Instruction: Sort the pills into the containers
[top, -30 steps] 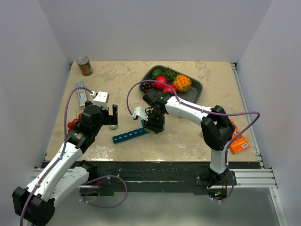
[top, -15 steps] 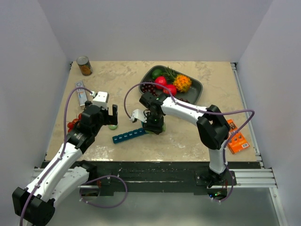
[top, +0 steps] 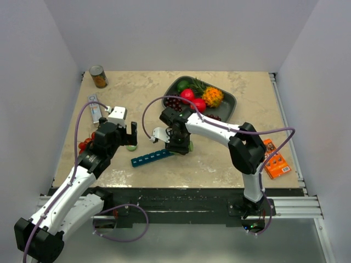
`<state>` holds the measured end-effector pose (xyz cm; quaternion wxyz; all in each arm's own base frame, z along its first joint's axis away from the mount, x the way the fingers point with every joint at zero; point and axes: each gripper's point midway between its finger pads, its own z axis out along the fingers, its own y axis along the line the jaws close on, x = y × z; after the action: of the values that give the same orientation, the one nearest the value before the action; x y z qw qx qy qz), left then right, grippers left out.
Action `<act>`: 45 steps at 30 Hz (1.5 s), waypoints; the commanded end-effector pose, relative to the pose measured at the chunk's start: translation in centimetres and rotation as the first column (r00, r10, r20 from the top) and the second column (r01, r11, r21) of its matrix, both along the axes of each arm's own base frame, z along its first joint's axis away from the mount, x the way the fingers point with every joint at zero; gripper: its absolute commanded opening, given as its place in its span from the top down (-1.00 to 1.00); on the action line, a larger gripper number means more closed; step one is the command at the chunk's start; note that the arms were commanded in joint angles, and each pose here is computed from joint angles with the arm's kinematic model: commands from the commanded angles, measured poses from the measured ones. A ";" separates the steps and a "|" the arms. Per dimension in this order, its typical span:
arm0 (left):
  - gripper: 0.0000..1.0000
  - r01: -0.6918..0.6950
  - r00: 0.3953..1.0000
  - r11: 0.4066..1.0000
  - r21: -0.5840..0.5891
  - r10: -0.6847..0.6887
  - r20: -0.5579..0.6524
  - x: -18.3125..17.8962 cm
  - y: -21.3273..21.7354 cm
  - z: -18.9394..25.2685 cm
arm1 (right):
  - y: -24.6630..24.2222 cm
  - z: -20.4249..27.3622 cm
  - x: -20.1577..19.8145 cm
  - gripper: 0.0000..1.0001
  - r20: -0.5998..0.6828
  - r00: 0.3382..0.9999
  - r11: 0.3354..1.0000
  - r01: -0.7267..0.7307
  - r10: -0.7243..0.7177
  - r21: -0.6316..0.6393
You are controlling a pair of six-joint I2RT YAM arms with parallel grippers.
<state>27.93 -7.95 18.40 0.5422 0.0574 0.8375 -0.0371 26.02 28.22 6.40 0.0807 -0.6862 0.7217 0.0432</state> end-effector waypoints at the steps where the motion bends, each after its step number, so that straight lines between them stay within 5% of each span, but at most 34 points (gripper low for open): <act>1: -0.99 -0.009 0.998 1.000 0.000 0.009 0.064 0.6 0.3 1.4 | 0.4 0.9 0.2 1.00 0.024 1.000 1.000 -0.008 0.009 -0.016; 45: -0.99 -0.057 0.994 0.998 0.002 0.056 0.098 0.3 1.3 2.2 | 0.6 0.9 1.0 1.00 0.119 0.990 0.990 -0.065 0.080 -0.127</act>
<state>27.84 -7.51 19.09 0.5535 0.0525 0.8306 -0.0305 26.18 28.19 5.88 0.0618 -0.7097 0.7013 -0.0260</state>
